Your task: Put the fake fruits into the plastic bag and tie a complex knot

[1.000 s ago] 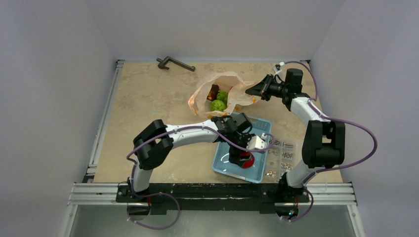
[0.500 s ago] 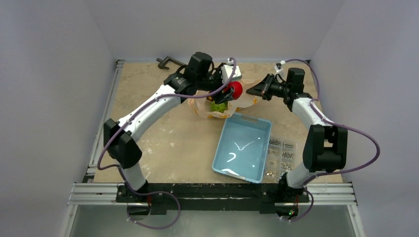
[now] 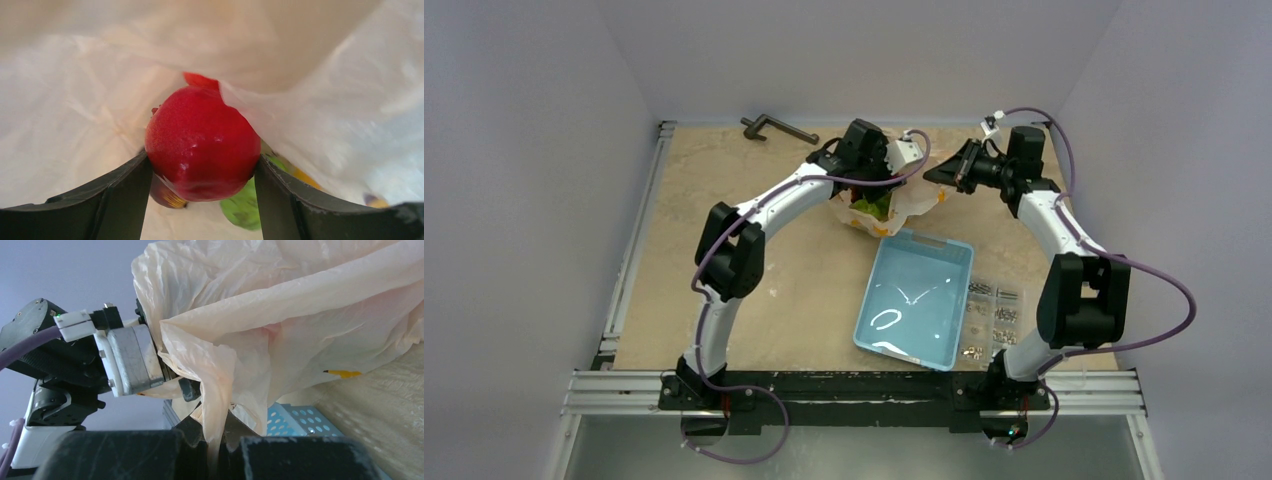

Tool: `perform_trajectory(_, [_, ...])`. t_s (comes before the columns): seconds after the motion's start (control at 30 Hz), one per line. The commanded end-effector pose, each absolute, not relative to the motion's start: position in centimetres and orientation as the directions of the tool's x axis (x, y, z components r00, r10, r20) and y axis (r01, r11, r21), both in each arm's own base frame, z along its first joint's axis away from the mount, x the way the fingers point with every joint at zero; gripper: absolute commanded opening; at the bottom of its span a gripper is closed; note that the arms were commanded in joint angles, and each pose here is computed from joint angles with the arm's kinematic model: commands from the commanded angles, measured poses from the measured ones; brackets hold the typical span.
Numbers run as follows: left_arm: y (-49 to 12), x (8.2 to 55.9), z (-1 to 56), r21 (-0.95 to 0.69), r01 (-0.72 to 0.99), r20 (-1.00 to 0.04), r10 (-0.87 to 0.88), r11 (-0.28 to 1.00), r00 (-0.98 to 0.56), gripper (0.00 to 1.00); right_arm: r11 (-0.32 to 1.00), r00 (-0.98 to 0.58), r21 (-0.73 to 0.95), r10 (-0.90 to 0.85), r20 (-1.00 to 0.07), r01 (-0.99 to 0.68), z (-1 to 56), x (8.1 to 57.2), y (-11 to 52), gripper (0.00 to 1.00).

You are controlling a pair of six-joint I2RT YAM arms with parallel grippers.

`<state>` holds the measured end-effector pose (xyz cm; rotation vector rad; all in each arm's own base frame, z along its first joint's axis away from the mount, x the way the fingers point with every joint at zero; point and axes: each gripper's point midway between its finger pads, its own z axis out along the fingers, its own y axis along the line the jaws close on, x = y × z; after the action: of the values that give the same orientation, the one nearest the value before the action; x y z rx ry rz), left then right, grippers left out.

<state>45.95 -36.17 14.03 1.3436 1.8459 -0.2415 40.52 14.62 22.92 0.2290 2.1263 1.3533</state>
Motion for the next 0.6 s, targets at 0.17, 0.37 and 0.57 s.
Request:
perform_trajectory(0.17, [-37.4,43.1,27.3,0.298,0.875,-0.878,0.47,0.381,0.094,0.89,0.452,-0.77,0.854,0.438,-0.464,-0.257,26.9,42.0,14.7,0.0])
perform_trajectory(0.37, [-35.1,35.0,33.8,0.074,0.946,-0.942,0.335,0.315,-0.038,1.0,0.454,-0.76,0.856,0.456,-0.462,-0.248,26.5,42.9,14.6,0.0])
perform_trajectory(0.57, [-26.9,32.5,38.1,-0.094,0.862,-0.957,0.194,0.498,-0.216,1.0,0.454,-0.746,0.849,0.46,-0.482,-0.269,27.4,43.4,14.5,0.0])
